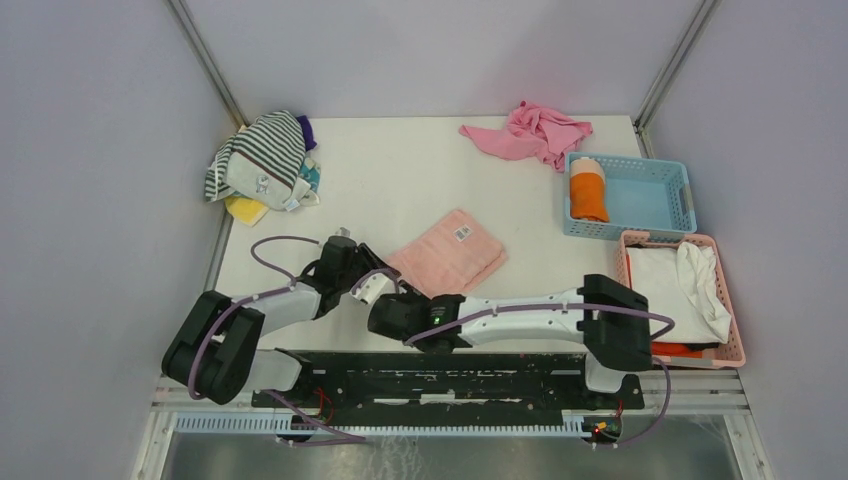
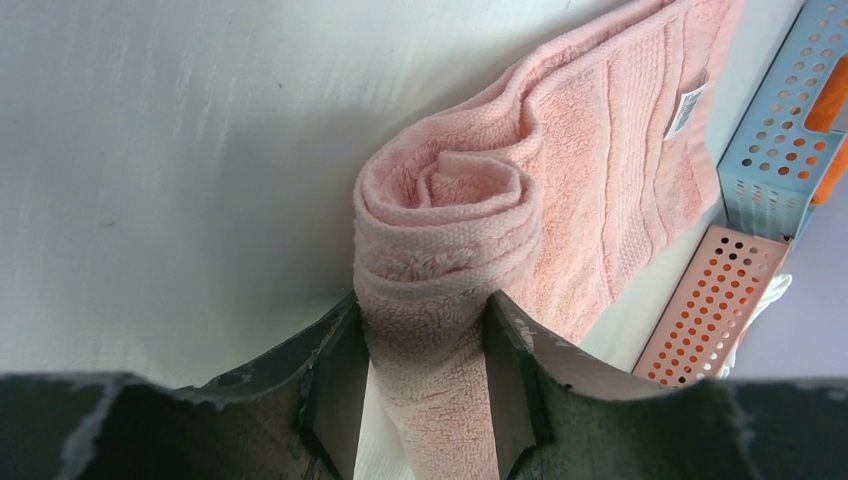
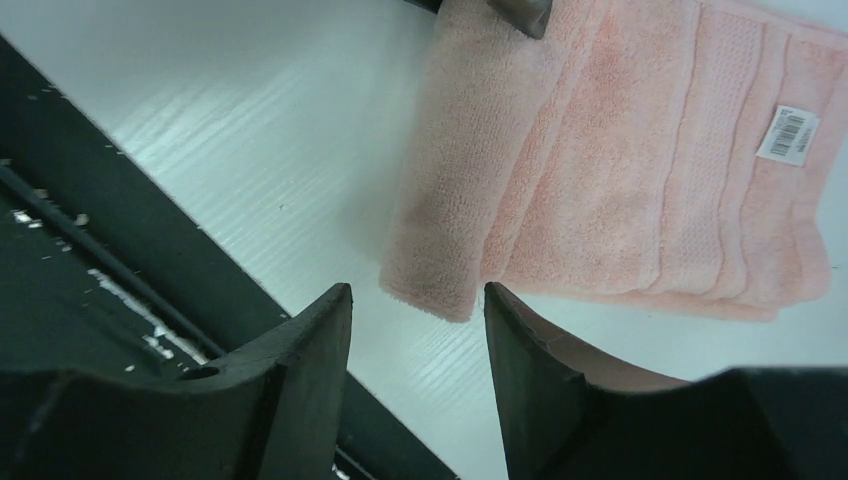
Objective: Roll the towels
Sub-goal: Roll the towel at the center of the board.
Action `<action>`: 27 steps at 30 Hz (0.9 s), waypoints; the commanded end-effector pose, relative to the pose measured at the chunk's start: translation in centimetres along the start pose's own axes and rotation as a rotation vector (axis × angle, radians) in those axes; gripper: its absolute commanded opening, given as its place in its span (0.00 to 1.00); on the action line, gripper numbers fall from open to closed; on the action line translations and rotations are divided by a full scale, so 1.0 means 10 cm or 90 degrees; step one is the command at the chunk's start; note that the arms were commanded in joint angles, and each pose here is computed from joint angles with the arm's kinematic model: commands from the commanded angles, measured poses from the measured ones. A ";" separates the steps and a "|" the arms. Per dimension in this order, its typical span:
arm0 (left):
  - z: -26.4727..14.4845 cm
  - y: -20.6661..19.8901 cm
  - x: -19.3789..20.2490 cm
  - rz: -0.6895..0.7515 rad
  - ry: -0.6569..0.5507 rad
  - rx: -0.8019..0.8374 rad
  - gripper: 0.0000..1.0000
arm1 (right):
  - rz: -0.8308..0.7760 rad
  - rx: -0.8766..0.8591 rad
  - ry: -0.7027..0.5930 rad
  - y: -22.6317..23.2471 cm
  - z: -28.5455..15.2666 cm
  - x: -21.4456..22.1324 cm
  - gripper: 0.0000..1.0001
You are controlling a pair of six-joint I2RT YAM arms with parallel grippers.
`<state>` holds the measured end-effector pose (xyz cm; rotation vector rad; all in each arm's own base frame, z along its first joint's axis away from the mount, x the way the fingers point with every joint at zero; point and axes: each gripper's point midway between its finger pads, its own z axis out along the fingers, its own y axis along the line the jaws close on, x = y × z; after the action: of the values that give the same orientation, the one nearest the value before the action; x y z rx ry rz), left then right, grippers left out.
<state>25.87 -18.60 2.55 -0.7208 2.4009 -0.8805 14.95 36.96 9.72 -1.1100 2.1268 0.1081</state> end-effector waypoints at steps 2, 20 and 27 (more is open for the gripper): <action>-0.04 0.34 0.06 -0.017 -0.006 -0.084 0.51 | -0.079 0.141 0.002 -0.20 0.11 -0.08 0.59; -0.03 0.34 0.09 -0.016 0.001 -0.082 0.56 | -0.055 0.019 0.075 0.08 0.62 0.33 0.16; -0.22 0.08 0.00 -0.022 -0.024 -0.014 0.79 | 0.206 -0.355 0.016 0.27 0.41 0.28 0.01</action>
<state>25.26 -18.05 3.53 -0.7321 2.3732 -0.8722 17.22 36.34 3.21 -1.1144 2.2667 0.2843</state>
